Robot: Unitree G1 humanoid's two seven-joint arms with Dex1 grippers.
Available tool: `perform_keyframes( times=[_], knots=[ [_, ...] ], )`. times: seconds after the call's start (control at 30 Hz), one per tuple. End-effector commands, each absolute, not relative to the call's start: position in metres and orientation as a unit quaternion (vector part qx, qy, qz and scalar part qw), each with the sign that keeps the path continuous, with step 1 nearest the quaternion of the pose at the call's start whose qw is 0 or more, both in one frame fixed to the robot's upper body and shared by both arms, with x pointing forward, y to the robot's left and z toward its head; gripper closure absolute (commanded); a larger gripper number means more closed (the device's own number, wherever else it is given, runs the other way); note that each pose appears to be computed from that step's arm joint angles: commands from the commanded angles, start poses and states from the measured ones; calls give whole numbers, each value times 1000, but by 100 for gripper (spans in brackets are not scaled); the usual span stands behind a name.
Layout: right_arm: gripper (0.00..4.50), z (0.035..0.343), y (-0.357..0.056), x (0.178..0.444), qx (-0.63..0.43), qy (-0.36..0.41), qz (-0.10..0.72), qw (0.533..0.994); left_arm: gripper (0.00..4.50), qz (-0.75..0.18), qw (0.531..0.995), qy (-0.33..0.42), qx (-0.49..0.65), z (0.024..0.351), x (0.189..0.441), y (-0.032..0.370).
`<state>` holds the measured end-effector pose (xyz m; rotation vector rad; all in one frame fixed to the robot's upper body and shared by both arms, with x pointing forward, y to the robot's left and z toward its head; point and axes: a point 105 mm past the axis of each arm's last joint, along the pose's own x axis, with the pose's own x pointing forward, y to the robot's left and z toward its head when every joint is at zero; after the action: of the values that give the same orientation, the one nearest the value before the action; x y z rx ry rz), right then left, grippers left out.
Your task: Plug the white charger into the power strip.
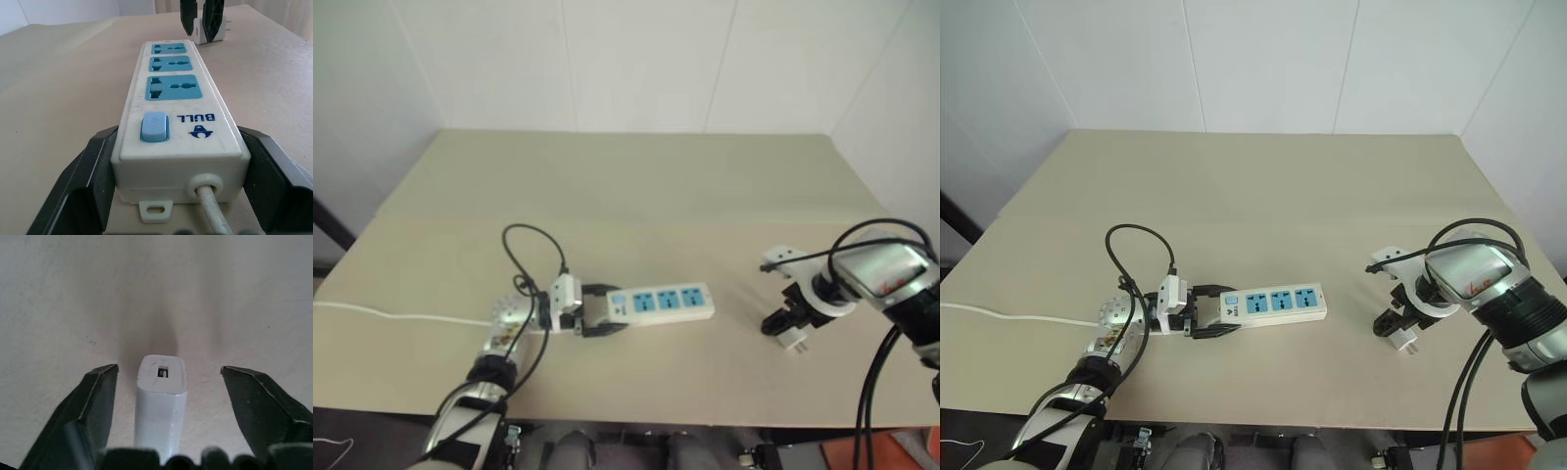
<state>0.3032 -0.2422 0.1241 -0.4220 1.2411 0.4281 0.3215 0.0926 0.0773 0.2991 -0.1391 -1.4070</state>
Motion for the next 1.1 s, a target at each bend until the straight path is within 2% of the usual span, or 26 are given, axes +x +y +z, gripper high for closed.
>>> perform_keyframes(
  times=[0.03, 0.17, 0.2, 0.3, 0.47, 0.63, 0.77, 0.9, 1.1],
  knots=[
    [180, 130, -242, 306, -194, 562, 192, 781, 123, -664, 732, -40, 146, 66, 315, 83],
    [318, 130, -241, 304, -196, 564, 196, 778, 123, -663, 733, -43, 144, 67, 316, 82],
    [337, 130, -241, 303, -200, 564, 199, 776, 123, -663, 733, -42, 144, 67, 316, 83],
    [337, 134, -241, 301, -217, 561, 203, 773, 123, -663, 733, -41, 144, 67, 316, 84],
    [337, 163, -231, 301, -262, 515, 230, 783, 123, -662, 734, -41, 147, 68, 317, 87],
    [337, 215, -188, 312, -293, 369, 336, 816, 123, -662, 733, -37, 149, 69, 318, 91],
    [337, 246, -152, 327, -220, 191, 444, 847, 123, -666, 729, -34, 154, 70, 319, 92],
    [337, 244, -129, 328, -145, 69, 527, 835, 123, -668, 726, -34, 158, 73, 320, 91],
    [337, 218, -107, 331, -77, -42, 560, 824, 123, -679, 717, -33, 154, 77, 322, 91]
  ],
)
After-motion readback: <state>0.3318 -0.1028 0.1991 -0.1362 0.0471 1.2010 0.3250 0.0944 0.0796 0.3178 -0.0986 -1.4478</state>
